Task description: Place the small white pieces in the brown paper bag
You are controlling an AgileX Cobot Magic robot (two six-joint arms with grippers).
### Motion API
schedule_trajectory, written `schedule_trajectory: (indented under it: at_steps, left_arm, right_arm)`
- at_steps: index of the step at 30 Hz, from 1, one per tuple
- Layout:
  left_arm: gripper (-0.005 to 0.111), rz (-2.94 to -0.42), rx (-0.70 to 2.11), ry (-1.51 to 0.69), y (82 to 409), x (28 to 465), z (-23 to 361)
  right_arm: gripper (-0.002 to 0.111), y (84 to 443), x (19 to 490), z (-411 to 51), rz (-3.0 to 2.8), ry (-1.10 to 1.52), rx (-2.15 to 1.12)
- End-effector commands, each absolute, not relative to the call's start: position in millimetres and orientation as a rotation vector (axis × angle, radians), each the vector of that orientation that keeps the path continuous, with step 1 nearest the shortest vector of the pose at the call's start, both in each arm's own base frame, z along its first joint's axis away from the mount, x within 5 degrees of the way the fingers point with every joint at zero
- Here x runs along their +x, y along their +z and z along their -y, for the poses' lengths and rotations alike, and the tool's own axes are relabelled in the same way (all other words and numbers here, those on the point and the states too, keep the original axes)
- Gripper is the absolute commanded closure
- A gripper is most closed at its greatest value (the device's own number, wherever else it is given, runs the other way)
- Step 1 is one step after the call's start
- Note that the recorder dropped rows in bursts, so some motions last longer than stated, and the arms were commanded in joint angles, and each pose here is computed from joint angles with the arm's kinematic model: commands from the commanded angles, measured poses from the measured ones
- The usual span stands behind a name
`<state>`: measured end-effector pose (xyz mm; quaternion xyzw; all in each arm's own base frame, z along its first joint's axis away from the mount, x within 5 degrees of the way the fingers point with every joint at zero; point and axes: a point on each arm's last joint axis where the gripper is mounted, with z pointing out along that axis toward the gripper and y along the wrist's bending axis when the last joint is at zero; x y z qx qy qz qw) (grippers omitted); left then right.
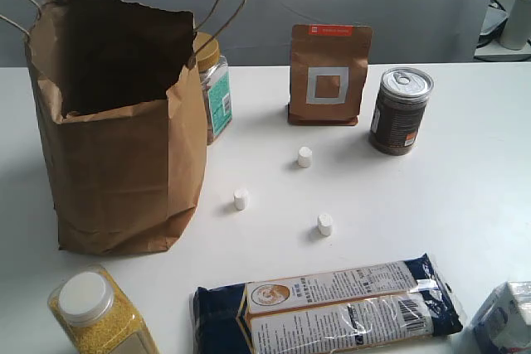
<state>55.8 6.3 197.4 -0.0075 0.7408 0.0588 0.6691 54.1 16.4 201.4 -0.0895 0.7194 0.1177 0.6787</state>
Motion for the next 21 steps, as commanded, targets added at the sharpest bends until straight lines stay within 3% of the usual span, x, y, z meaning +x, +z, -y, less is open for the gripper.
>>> schedule_trajectory:
  at_steps: [1, 8, 13, 21]
  left_arm:
    - [0.107, -1.667, -0.010, 0.127, 197, 56, -6]
    - [0.107, -1.667, -0.010, 0.127, 197, 56, -6]
    - [0.107, -1.667, -0.010, 0.127, 197, 56, -6]
    - [0.107, -1.667, -0.010, 0.127, 197, 56, -6]
  right_arm:
    - [0.108, 201, 54, -16, -1.610, 0.265, -0.191]
    - [0.108, 208, 54, -17, -1.561, 0.342, -0.124]
    - [0.108, 253, 45, -15, -1.489, 0.538, 0.046]
    - [0.108, 309, 97, -39, -1.989, 0.402, -0.155]
